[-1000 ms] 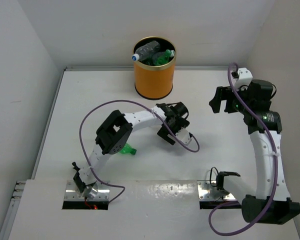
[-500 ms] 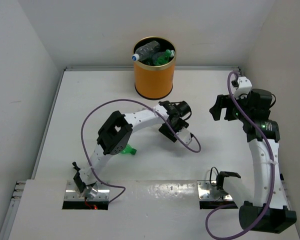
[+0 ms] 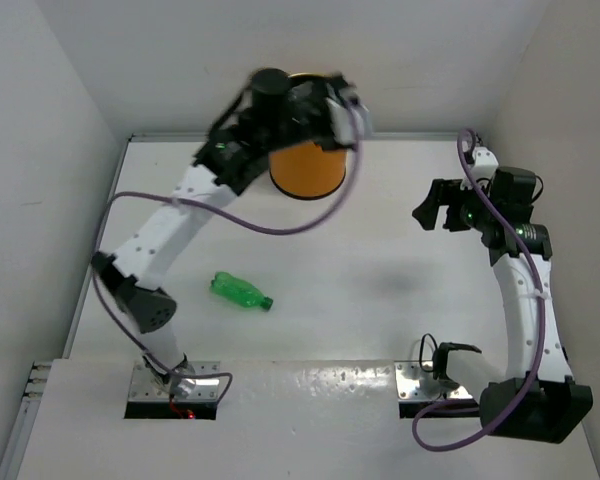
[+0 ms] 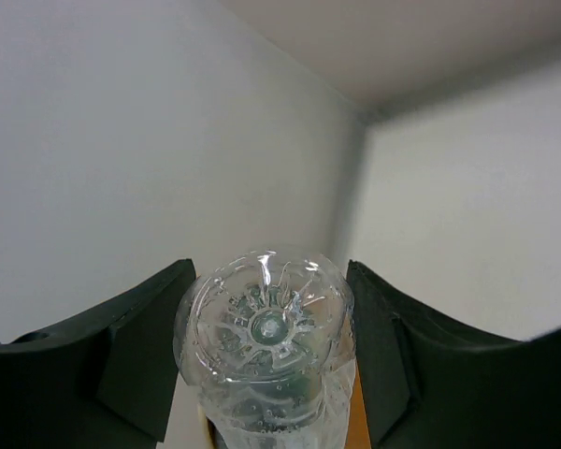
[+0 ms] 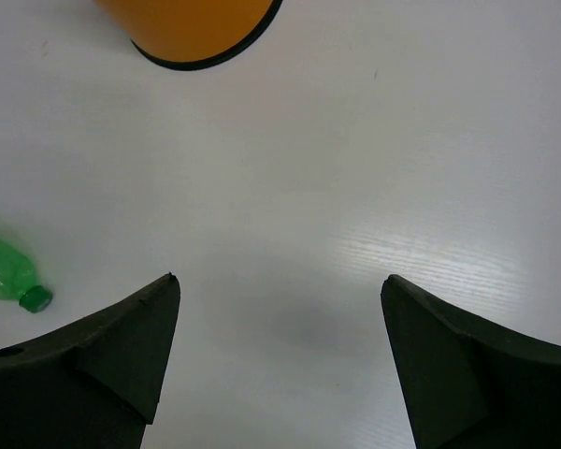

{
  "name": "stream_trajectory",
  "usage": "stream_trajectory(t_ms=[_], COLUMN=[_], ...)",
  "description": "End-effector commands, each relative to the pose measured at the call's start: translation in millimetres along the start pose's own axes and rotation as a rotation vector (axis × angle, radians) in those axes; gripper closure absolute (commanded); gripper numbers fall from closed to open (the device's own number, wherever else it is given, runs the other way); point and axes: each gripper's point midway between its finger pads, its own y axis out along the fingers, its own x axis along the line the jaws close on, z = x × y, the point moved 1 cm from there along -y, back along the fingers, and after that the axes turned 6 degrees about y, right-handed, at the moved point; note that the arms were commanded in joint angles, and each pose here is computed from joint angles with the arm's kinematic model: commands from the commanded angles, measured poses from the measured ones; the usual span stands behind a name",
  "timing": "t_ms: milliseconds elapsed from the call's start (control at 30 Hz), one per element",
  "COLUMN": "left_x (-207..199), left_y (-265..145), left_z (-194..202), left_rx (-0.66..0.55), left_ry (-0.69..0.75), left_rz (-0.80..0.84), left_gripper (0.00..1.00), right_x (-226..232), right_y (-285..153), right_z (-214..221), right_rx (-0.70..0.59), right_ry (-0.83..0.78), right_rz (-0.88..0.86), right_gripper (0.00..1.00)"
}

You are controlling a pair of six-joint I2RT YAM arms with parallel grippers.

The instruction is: Put the plastic bottles in the bin

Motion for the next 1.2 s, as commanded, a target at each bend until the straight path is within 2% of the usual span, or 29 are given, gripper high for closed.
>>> stream_trajectory(t_ms=[0, 67, 133, 167, 200, 233, 267, 300, 333, 367, 467, 833, 1000, 1033, 1167], left_x=[106.5, 139.4, 160.1, 174.8, 172.9, 194.9, 200.1, 193.3, 196.7, 211.2, 205.0, 130.9, 114.1, 103.9, 87.7], left_y=[-63.7, -87.0, -88.9, -103.0, -83.0, -95.4, -91.1, -61.4, -56.6, -65.2, -46.4, -5.3, 1.0, 0.9, 3.1], left_z=[-39.0, -47.9, -23.4, -23.7, 1.7, 6.1, 13.2, 47.7, 55.8, 47.2, 76.3, 183.1, 203.3, 215.1, 221.1], left_rx=[-0.318, -0.433, -0.495, -0.506, -0.512, -0.535, -0.552, -0.537, -0.546, -0.585, -0.56, -0.182, -0.052, 0.016, 0.11], left_ry=[-0.176, -0.237, -0.333, -0.305, -0.42, -0.426, -0.452, -0.561, -0.591, -0.586, -0.659, -0.792, -0.755, -0.743, -0.718], left_rz=[-0.358, -0.499, -0.566, -0.621, -0.599, -0.639, -0.628, -0.588, -0.579, -0.596, -0.579, -0.502, -0.482, -0.463, -0.471], left_gripper=[1.0, 1.0, 1.0, 1.0, 1.0, 1.0, 1.0, 1.0, 1.0, 1.0, 1.0, 1.0, 1.0, 1.0, 1.0], right_x=[11.8, 10.5, 9.4, 8.9, 9.0, 7.5, 6.0, 4.5, 2.1, 2.6, -2.6, -9.8, -11.0, -11.3, -10.3], right_y=[0.6, 5.2, 8.9, 9.9, 10.4, 12.3, 13.9, 14.7, 16.1, 15.6, 17.0, 18.5, 19.6, 18.9, 19.0], right_z=[-31.6, -33.4, -36.9, -37.7, -41.3, -41.2, -42.6, -44.6, -44.7, -47.3, -47.7, -38.1, -37.7, -37.4, -36.5], right_rx=[-0.078, -0.068, -0.063, -0.061, -0.067, -0.063, -0.062, -0.064, -0.06, -0.063, -0.061, -0.047, -0.04, -0.041, -0.037], right_ry=[0.003, 0.008, 0.012, 0.009, 0.004, 0.003, 0.002, 0.001, 0.005, 0.005, -0.005, 0.012, 0.014, 0.013, 0.013], right_rz=[-0.065, -0.068, -0.07, -0.069, -0.071, -0.068, -0.063, -0.057, -0.046, -0.046, -0.021, 0.017, 0.019, 0.02, 0.018], right_gripper=[0.14, 0.14, 0.15, 0.15, 0.15, 0.15, 0.15, 0.15, 0.15, 0.15, 0.15, 0.15, 0.15, 0.15, 0.15])
